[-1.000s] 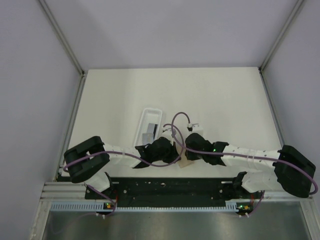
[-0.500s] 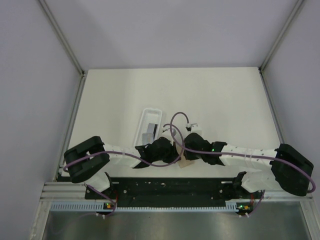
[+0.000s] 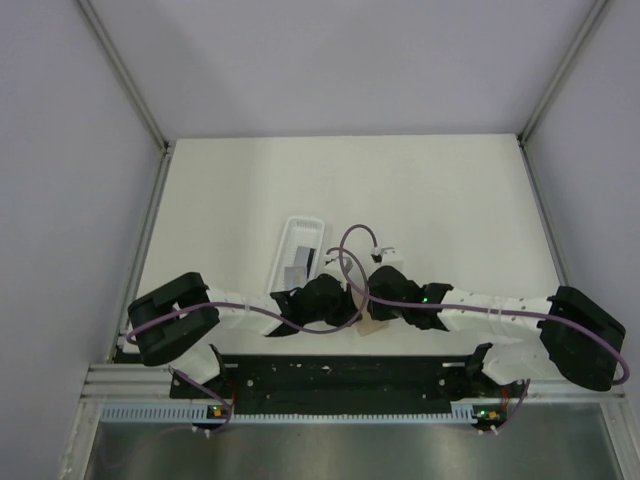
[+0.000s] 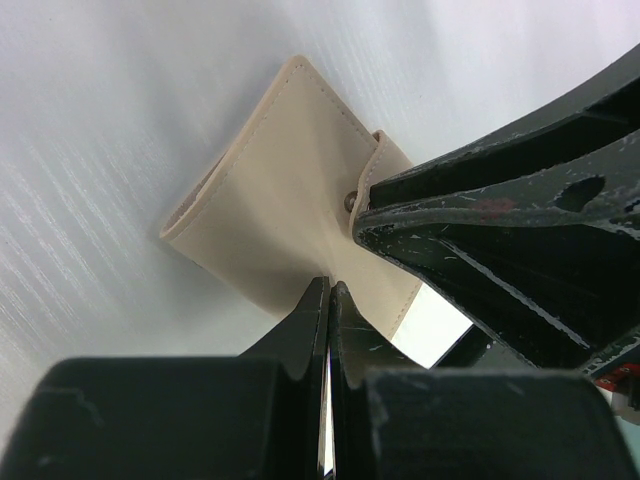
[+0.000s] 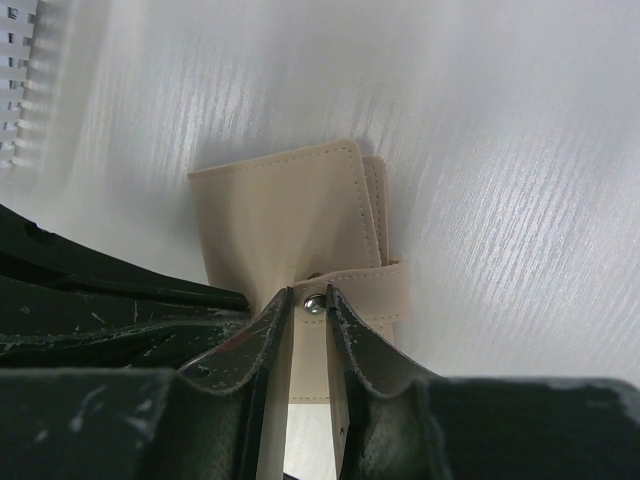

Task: Put the credit cards into the card holder
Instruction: Close the card holder at the center of the board.

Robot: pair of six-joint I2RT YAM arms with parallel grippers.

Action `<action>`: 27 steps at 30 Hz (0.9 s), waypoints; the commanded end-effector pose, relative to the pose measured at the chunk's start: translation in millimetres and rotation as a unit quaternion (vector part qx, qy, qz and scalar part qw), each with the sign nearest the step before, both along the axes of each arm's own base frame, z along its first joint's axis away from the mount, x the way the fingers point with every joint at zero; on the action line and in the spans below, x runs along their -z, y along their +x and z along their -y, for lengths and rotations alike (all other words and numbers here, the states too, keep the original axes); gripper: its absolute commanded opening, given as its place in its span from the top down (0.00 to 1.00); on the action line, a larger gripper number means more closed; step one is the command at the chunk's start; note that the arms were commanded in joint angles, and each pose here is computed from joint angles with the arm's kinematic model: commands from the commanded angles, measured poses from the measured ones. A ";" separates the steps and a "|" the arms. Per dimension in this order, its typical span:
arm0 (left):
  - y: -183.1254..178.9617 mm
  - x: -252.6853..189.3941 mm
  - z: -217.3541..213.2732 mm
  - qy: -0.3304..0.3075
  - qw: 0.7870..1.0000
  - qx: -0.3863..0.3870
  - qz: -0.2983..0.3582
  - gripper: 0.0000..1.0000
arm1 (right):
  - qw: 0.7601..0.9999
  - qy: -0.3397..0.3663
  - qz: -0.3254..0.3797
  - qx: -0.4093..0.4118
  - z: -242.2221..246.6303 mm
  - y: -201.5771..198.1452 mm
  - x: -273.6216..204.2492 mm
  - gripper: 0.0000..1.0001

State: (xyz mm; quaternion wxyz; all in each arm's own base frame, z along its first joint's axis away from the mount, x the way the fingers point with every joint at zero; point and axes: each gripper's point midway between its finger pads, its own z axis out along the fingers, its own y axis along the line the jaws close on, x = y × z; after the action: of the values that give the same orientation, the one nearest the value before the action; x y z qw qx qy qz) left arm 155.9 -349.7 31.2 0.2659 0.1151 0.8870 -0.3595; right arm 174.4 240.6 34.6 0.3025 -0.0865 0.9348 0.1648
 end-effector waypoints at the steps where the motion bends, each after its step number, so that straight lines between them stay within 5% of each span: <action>1: -8.7 12.7 -9.5 0.023 1.000 0.005 -0.014 1.00 | 0.999 0.024 0.015 -0.017 -18.3 4.0 -14.8 0.81; 16: -7.4 12.7 -8.8 0.023 1.000 0.004 -0.014 1.00 | 0.994 0.100 0.051 -0.014 -16.6 5.2 -41.1 0.76; 27: -7.6 12.7 -7.5 0.023 1.000 0.007 -0.013 1.00 | 0.996 0.061 0.051 0.030 16.5 12.7 -34.9 0.81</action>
State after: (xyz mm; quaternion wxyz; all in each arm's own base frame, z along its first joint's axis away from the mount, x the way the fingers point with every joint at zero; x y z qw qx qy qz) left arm 155.8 -349.7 31.2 0.2658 0.1151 0.8870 -0.3596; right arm 179.9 232.3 64.5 0.3450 -0.0601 0.9099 0.2225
